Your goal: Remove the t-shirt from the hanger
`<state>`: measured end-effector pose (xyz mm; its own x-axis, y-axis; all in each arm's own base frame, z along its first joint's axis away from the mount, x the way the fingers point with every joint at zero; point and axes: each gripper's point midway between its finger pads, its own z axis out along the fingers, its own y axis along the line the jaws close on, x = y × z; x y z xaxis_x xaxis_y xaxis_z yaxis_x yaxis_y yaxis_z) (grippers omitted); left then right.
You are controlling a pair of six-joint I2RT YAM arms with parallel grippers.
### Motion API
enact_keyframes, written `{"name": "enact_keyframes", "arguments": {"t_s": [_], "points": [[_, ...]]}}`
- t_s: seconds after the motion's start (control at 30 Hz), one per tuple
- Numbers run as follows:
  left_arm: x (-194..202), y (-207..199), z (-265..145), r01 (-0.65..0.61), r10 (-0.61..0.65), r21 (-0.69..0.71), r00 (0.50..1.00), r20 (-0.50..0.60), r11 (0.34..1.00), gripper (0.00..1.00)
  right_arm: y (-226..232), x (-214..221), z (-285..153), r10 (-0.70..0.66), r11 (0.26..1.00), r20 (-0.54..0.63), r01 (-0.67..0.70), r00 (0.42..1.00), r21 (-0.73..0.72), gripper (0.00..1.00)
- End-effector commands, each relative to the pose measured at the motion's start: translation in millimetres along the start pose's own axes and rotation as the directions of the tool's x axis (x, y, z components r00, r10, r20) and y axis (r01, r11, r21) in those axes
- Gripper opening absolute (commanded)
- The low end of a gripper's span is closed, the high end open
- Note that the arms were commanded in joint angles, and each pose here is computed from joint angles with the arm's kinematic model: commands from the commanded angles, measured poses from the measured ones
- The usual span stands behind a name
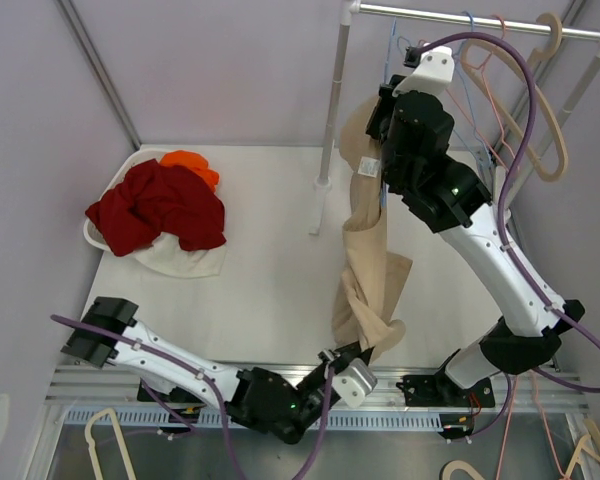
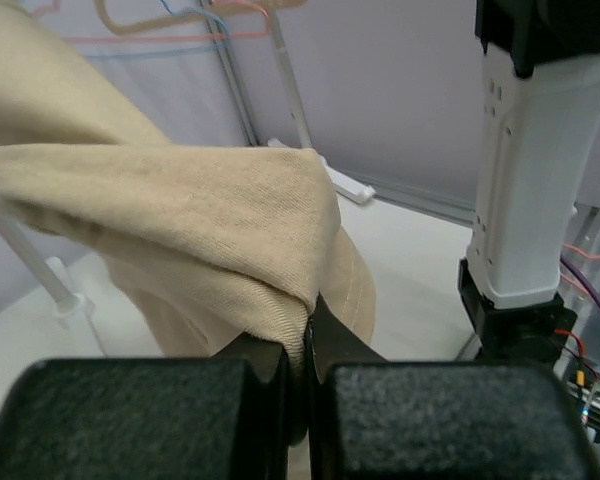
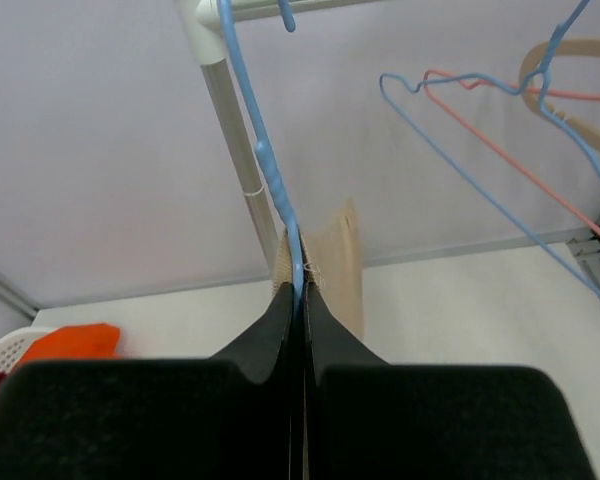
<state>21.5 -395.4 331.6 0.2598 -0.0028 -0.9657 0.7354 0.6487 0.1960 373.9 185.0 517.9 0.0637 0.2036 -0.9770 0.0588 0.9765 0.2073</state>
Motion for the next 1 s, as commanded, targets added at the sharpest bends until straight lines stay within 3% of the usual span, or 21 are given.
{"name": "enact_keyframes", "arguments": {"t_s": [0.0, 0.13, 0.27, 0.33, 0.37, 0.4, 0.43, 0.5, 0.57, 0.7, 0.73, 0.8, 0.83, 0.97], "points": [[30, -43, 5, 0.101, -0.098, 0.147, 0.995, -0.028, 0.984, 0.01, -4, -44, -2, 0.17, 0.985, 0.071, -0.167, 0.983, -0.044, 0.0], [63, 10, 45, 0.214, -0.197, 0.101, 0.968, -0.157, 0.972, 0.01, -2, -46, -32, 0.2, 0.975, 0.014, -0.198, 0.98, -0.102, 0.0], [53, 122, 99, 0.242, -0.269, -0.165, 0.948, -0.17, 0.956, 0.01, -10, -26, -62, 0.187, 0.968, -0.111, -0.202, 0.976, -0.15, 0.0], [64, 162, 115, 0.224, -0.287, -0.252, 0.924, -0.251, 0.941, 0.01, -10, -20, -74, 0.189, 0.958, -0.163, -0.219, 0.968, -0.187, 0.0], [68, 174, 119, 0.223, -0.3, -0.281, 0.914, -0.273, 0.933, 0.01, -12, -12, -79, 0.156, 0.961, -0.198, -0.195, 0.968, -0.196, 0.0], [41, 188, 131, 0.269, -0.345, -0.303, 0.909, -0.233, 0.914, 0.01, -13, -9, -83, 0.145, 0.96, -0.217, -0.191, 0.965, -0.206, 0.0], [66, 202, 132, 0.233, -0.343, -0.34, 0.885, -0.315, 0.911, 0.01, -17, -6, -91, 0.124, 0.959, -0.242, -0.179, 0.962, -0.221, 0.0], [54, 218, 139, 0.274, -0.394, -0.377, 0.871, -0.293, 0.885, 0.01, -20, -6, -97, 0.102, 0.958, -0.249, -0.163, 0.963, -0.235, 0.0], [61, 227, 135, 0.278, -0.416, -0.395, 0.849, -0.326, 0.876, 0.01, -30, -14, -98, 0.079, 0.964, -0.203, -0.126, 0.976, -0.234, 0.0], [37, 239, 123, 0.292, -0.431, -0.406, 0.848, -0.309, 0.866, 0.01, -32, -40, -89, 0.028, 0.966, -0.034, -0.036, 0.999, -0.258, 0.0], [12, 246, 120, 0.313, -0.436, -0.4, 0.86, -0.266, 0.861, 0.01, -36, -52, -82, 0.042, 0.974, 0.018, -0.037, 0.999, -0.224, 0.0], [-1, 259, 108, 0.27, -0.404, -0.414, 0.872, -0.278, 0.869, 0.01, -40, -59, -63, 0.003, 0.982, 0.048, 0.007, 0.999, -0.191, 0.0], [-34, 281, 105, 0.287, -0.406, -0.436, 0.889, -0.21, 0.853, 0.01, -40, -61, -56, 0.0, 0.982, 0.049, 0.009, 0.999, -0.19, 0.0], [-99, 343, 94, 0.265, -0.341, -0.447, 0.935, -0.098, 0.855, 0.03, -22, -74, -34, -0.005, 0.971, 0.102, 0.029, 0.995, -0.238, 0.0]]}}
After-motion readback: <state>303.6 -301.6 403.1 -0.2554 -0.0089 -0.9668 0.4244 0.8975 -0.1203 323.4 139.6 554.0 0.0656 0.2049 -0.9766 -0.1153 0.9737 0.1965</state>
